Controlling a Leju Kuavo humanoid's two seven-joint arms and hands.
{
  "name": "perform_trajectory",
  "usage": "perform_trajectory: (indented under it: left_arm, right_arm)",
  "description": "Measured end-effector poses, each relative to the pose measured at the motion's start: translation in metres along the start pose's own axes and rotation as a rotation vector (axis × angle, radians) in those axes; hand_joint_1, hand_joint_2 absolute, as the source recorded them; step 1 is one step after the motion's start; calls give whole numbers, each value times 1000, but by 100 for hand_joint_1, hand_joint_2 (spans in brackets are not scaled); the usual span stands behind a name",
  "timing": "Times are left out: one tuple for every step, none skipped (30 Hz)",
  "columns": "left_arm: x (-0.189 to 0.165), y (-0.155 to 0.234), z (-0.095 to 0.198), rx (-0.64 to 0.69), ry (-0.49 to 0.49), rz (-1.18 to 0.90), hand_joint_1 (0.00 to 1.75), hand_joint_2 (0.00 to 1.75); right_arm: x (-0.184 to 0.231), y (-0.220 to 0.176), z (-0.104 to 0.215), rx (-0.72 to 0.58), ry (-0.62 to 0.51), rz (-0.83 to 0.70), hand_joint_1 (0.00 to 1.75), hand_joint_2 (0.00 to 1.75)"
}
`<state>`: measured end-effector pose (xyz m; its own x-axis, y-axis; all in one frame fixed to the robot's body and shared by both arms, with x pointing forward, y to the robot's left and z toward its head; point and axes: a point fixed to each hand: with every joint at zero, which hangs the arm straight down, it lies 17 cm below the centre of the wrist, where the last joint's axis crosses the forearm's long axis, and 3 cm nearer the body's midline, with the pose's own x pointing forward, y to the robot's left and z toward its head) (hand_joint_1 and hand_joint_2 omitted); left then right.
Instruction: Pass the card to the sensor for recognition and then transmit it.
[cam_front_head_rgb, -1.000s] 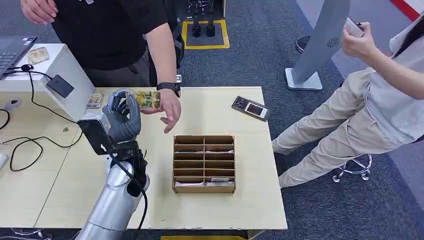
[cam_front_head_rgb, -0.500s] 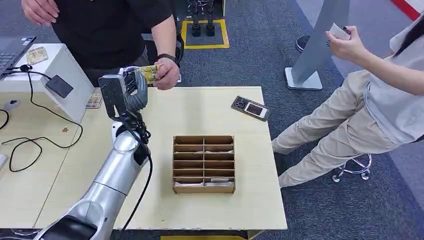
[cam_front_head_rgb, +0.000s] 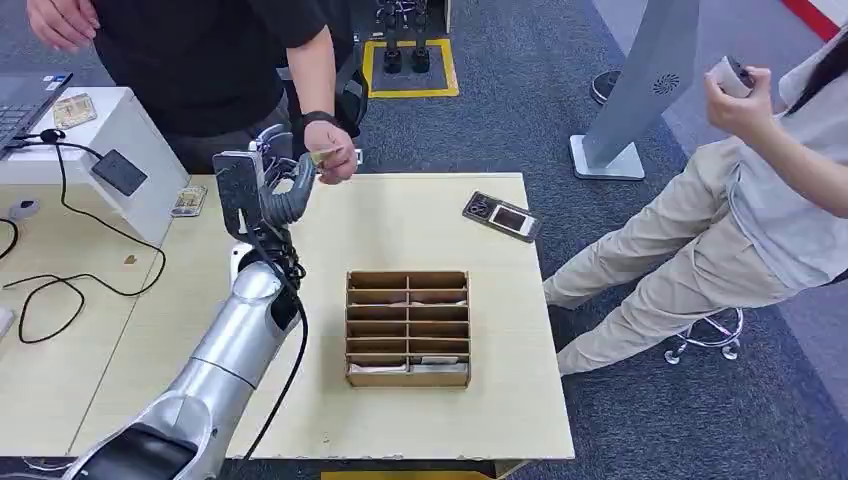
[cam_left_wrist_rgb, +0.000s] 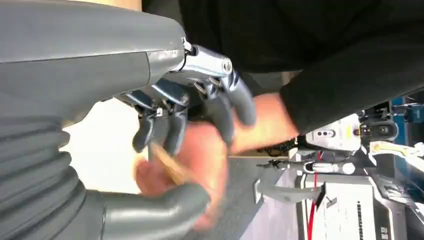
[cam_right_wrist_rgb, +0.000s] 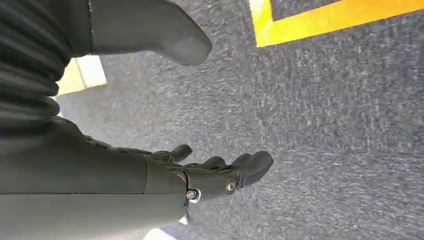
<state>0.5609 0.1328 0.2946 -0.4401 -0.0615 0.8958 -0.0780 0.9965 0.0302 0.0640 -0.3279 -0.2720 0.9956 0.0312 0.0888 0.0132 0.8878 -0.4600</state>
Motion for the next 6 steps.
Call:
perform_trajectory:
  left_arm:
    - [-2,-2,2,-7,9,13,0,0]
    - [-5,-4,5,-16,19,27,0,0]
    - [-8,-5,8,-23,28,42,0,0]
    - [-10,-7,12,-27,34,61,0,175]
    - [-9,-8,16,-30,34,82,0,175]
    - [-8,-8,21,-30,35,105,0,175]
  right_arm:
    - [-1,0,0,0,4,3,0,175]
    - [-1,0,0,-1,9,4,0,175]
    - [-2,0,0,-2,9,4,0,175]
    - [-2,0,0,-2,10,2,0,175]
    - [-3,-1,0,-5,12,2,0,175]
    - [-3,-1,0,-6,13,1,0,175]
